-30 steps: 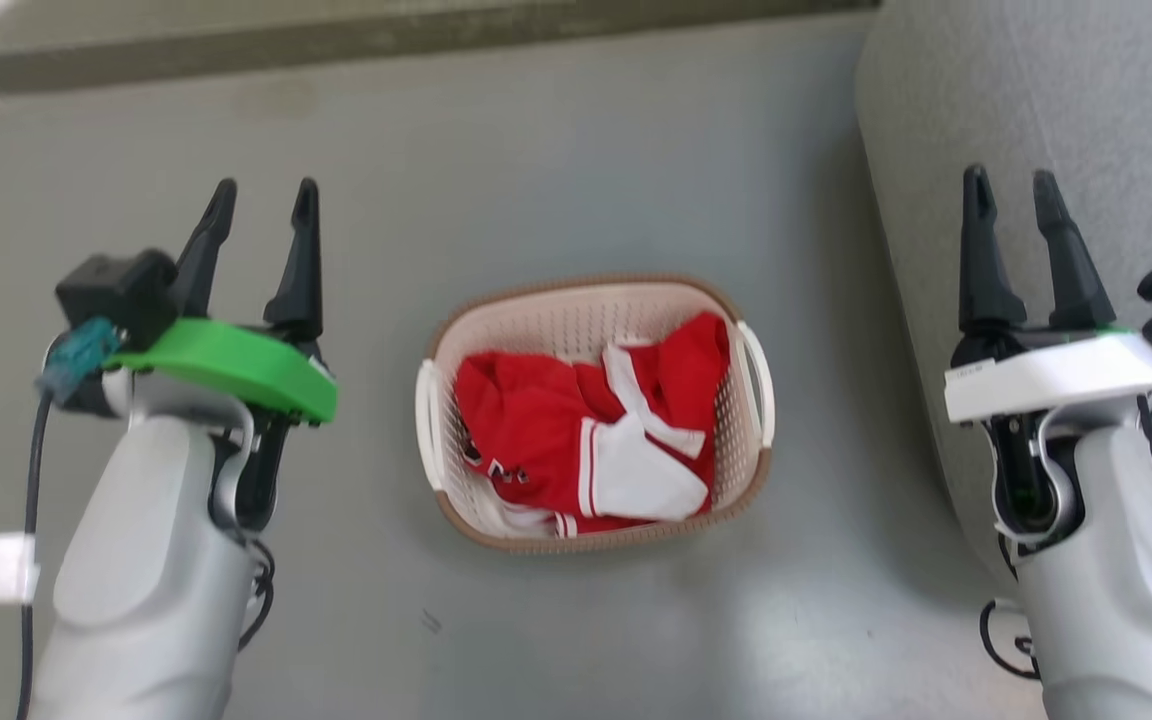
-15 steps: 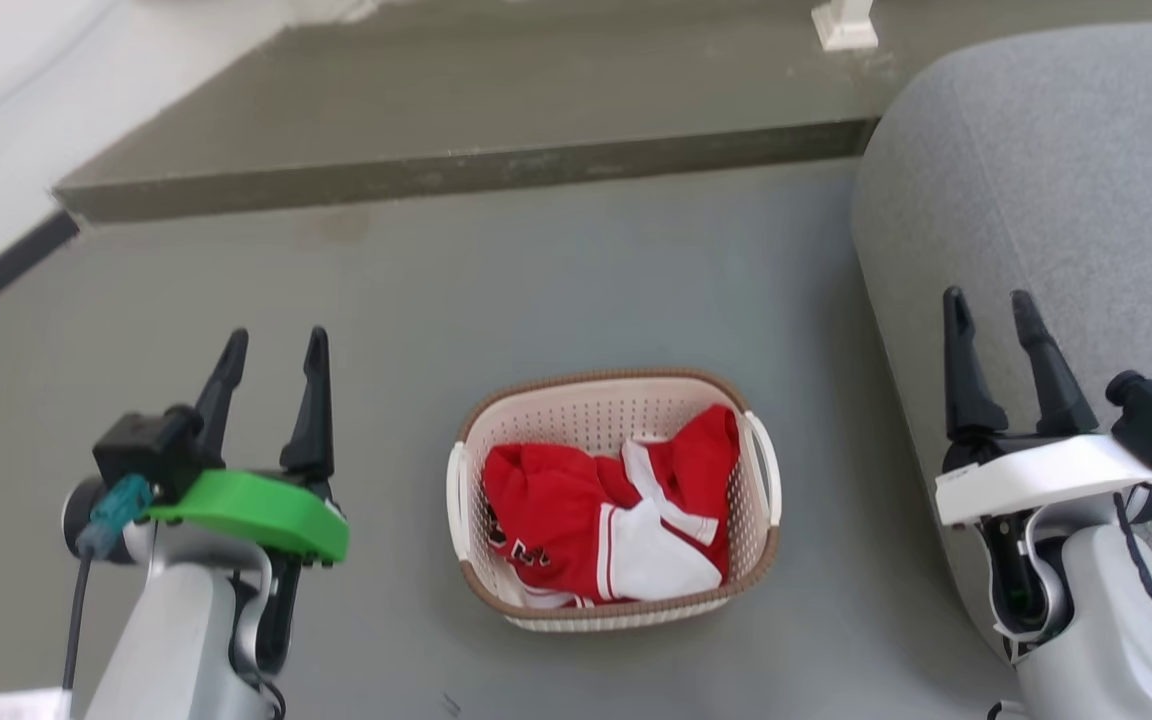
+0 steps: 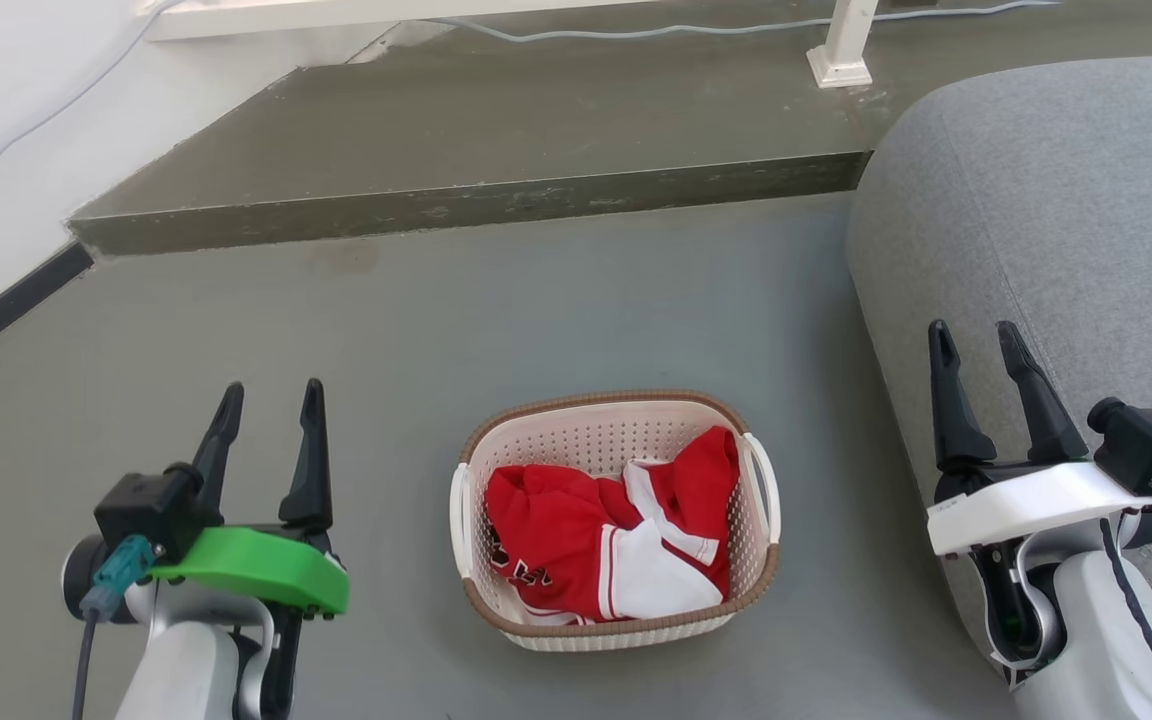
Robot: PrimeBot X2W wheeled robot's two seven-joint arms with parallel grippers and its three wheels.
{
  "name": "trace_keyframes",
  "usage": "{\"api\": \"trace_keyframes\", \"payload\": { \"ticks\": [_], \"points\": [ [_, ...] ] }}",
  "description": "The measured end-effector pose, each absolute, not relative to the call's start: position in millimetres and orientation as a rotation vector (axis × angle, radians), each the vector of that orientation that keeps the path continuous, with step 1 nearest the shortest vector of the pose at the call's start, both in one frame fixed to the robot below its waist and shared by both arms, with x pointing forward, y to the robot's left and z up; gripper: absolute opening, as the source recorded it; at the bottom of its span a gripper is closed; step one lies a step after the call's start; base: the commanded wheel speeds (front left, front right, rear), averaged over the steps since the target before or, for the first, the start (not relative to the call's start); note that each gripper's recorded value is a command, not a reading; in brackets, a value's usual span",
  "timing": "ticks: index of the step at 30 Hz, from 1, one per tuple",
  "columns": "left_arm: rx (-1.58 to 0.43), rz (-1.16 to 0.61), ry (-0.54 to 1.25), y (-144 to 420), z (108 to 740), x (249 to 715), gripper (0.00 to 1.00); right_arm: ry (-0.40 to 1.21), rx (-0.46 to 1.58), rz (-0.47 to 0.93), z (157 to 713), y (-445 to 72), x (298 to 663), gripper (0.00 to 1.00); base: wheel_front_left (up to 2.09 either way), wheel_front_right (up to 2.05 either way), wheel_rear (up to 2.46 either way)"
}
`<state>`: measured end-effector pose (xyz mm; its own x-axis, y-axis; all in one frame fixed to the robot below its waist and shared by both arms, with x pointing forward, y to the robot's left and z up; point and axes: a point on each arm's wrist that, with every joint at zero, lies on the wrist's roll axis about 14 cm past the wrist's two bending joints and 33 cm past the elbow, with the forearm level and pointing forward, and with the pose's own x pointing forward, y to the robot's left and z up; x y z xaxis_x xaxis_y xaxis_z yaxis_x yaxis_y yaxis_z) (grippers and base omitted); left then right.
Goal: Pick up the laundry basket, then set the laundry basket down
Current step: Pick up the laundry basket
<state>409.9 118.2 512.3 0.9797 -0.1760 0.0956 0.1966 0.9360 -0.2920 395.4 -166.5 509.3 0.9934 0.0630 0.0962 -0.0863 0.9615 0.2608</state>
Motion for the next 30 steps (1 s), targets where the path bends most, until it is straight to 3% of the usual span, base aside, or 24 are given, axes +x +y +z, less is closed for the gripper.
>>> {"api": "trace_keyframes", "payload": {
  "ticks": [30],
  "points": [
    [-0.302, -0.198, -0.034, 112, 497, 404, 1.00, -0.053, 0.236, 0.068, 497, -171, 398, 1.00, 0.00, 0.00, 0.00]
  ]
}}
